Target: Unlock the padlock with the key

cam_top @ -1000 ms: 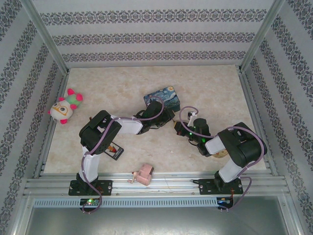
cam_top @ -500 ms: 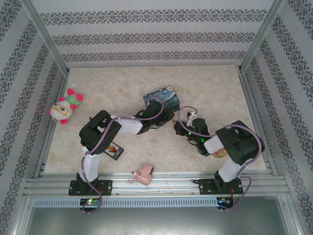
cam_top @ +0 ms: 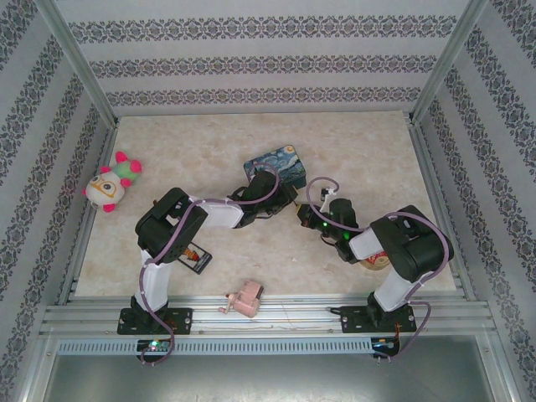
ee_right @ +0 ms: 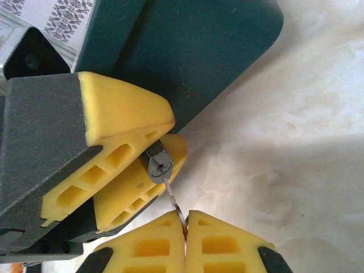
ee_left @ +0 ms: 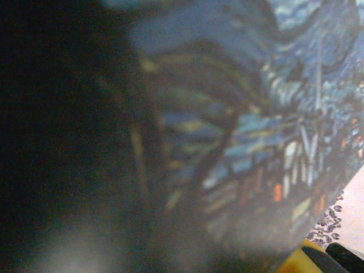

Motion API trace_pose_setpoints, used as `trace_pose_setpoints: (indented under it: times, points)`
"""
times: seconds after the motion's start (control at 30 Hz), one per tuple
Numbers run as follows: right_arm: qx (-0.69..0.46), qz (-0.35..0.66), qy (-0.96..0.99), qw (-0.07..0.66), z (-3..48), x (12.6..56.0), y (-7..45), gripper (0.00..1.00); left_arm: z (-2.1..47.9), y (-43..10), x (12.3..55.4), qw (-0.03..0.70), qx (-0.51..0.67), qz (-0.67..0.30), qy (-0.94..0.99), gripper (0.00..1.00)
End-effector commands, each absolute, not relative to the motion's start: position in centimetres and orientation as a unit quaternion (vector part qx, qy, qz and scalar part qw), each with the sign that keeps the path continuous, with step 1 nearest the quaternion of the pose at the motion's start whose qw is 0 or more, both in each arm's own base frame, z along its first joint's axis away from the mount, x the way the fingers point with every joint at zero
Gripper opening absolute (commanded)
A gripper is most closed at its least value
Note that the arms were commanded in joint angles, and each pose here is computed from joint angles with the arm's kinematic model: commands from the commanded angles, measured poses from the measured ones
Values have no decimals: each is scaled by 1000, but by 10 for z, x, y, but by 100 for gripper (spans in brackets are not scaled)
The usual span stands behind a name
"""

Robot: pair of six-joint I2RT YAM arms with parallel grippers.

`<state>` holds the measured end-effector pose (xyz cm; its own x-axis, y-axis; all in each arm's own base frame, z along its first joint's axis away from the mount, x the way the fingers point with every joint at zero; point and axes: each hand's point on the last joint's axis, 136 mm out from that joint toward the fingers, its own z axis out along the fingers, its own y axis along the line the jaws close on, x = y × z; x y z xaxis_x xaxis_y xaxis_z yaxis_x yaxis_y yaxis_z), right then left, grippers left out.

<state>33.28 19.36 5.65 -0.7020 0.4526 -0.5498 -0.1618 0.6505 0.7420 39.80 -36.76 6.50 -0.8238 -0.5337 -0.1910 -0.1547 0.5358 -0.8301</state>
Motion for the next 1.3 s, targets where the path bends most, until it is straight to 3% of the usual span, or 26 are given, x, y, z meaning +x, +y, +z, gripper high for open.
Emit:
trace_pose_setpoints:
  times: [0.0,0.63,1.27]
  points:
    - [92,445,776,438,111,360,191,0,61,-389,374,158,-182,-461,854,10]
    - [56,463,777,422,106,354,207,0,65,-398,373,148,-184,-476,847,10]
    - [75,553,735,384,111,365,207,0,70,-405,373,141,-178,-488,843,10]
